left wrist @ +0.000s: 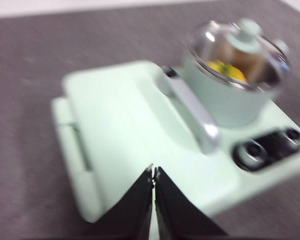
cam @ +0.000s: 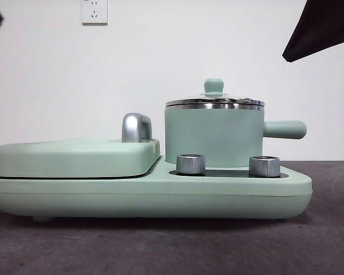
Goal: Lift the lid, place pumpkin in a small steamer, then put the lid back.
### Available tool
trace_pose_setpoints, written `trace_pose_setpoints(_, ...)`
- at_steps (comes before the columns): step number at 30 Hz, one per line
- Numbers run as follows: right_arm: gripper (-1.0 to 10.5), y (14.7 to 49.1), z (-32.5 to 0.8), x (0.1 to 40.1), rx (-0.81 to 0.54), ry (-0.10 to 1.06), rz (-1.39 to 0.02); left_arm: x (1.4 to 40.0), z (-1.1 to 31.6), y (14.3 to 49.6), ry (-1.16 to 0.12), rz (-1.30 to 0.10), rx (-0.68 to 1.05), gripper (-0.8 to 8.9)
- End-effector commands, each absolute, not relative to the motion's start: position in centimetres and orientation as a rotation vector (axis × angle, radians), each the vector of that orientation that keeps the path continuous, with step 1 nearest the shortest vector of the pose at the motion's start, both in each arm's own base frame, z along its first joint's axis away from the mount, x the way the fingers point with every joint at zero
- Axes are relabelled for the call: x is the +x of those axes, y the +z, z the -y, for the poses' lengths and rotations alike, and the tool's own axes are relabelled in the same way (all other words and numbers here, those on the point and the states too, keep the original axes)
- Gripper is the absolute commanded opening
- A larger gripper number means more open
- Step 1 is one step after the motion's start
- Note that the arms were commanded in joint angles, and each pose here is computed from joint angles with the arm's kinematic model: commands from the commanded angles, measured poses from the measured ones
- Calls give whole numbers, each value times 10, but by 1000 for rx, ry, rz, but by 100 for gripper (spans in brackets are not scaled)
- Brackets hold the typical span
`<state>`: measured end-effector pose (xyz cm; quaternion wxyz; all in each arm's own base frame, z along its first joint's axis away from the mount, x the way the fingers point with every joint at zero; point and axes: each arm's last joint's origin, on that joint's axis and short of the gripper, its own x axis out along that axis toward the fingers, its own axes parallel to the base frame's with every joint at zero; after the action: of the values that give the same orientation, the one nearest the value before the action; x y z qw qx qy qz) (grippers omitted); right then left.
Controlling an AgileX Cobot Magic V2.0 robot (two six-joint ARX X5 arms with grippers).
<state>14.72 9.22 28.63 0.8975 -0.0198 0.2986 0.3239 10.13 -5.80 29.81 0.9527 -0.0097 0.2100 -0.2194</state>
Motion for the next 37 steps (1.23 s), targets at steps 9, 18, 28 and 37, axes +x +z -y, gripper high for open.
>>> trace_pose_setpoints(9,12,288,-94,148,-40,677,-607,99,14,209,-98,-163,2,7)
trace_pose_setpoints(18,12,288,-94,148,-40,677,-607,97,-1,174,50,-88,-12,7)
trace_pose_setpoints(28,12,288,-94,148,-40,677,-607,96,-5,157,62,-102,-14,7)
trace_pose_setpoints(37,12,288,-94,148,-40,677,-607,96,-5,156,49,-113,5,7)
